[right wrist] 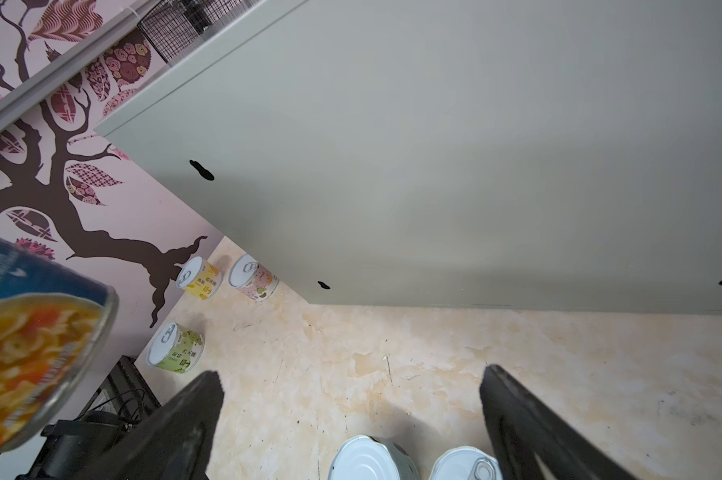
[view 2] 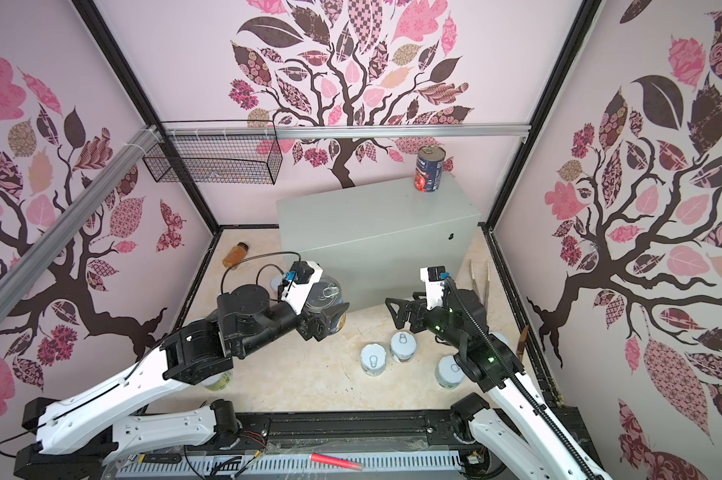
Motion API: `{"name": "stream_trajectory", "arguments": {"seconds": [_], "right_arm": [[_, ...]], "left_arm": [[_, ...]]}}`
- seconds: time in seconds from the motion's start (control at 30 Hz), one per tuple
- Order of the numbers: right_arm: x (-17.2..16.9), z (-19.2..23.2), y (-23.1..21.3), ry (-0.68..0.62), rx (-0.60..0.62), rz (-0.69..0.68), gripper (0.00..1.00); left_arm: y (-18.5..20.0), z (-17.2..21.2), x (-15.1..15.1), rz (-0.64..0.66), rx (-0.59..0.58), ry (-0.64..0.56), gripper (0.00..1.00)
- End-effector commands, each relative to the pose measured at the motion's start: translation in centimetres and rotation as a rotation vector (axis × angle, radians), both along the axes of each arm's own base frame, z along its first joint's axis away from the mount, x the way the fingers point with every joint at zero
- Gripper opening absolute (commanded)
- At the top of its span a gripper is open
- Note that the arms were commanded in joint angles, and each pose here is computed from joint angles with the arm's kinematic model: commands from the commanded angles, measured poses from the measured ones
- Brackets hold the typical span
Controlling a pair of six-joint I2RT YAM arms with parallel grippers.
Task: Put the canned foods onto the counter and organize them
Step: 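Lower the blue soup can onto the cabinet top beside the tomato can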
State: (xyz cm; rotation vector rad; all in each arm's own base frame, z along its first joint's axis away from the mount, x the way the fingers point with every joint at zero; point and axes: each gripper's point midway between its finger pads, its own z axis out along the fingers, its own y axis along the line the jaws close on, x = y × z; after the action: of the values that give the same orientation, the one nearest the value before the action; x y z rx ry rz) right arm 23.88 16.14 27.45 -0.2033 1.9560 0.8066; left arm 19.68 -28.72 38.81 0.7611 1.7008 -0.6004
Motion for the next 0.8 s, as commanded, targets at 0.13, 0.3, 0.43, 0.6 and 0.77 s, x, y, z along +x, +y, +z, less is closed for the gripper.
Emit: {"name": "stream_trajectory", "arguments": {"seconds": [0.13, 0.3, 0.43, 0.6, 0.77], "right_arm": [[-0.6, 0.1, 0.4, -0.002, 0.013, 0.033, 1.0], [-0.8, -0.4, 0.6, 0.008, 0.018, 0.043, 1.0], [-0.9, -0.9, 0.7, 0.015, 0.024, 0.052, 1.0], [-0.9, -1.3, 0.9, 0.02, 0.024, 0.063, 1.0], [-0.9, -1.4, 1.4, 0.031, 0.033, 0.086, 1.0]], "left_arm": [[-0.5, 7.8, 1.2, -0.052, -0.133, -0.041, 0.66], [-1.3, 10.2, 2.3, -0.059, -0.126, -0.082, 0.66], [-1.8, 12.5, 3.3, -0.054, -0.136, -0.125, 0.65], [-2.2, 14.3, 5.4, -0.039, -0.139, -0.144, 0.65], [-2.3, 15.0, 8.5, -0.03, -0.194, -0.123, 0.63]]}}
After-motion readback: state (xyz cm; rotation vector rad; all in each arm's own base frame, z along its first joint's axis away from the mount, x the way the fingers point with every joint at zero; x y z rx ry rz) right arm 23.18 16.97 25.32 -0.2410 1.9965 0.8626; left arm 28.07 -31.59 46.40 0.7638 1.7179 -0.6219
